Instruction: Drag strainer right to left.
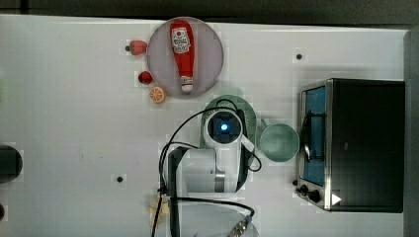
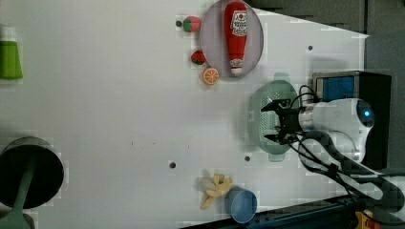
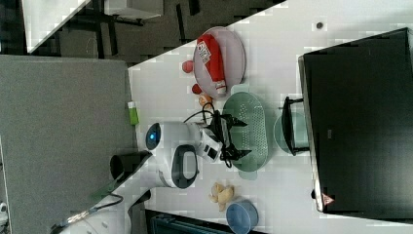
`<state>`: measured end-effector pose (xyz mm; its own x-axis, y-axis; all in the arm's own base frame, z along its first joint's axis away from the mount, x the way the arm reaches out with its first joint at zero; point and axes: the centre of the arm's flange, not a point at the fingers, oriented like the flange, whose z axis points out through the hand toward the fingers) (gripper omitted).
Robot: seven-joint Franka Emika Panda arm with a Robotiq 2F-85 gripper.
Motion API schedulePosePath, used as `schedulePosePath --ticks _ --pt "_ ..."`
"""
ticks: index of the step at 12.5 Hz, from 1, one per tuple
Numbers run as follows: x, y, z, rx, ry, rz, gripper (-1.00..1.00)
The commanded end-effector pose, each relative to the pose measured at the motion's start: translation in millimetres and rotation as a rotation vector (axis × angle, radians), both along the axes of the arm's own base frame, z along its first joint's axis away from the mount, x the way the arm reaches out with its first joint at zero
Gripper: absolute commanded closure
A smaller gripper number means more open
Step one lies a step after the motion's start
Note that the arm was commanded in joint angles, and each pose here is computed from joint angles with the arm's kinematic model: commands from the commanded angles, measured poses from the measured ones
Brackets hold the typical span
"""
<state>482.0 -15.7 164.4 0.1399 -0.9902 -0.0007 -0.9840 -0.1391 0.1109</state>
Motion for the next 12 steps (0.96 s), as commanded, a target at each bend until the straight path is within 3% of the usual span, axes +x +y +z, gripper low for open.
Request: schedulePosePath --ticks 1,12 --pt "2 18 -4 -0.003 -0.033 -0.130 -1.00" --pt "-10 117 -6 0.013 -0.024 -0.060 -1.00"
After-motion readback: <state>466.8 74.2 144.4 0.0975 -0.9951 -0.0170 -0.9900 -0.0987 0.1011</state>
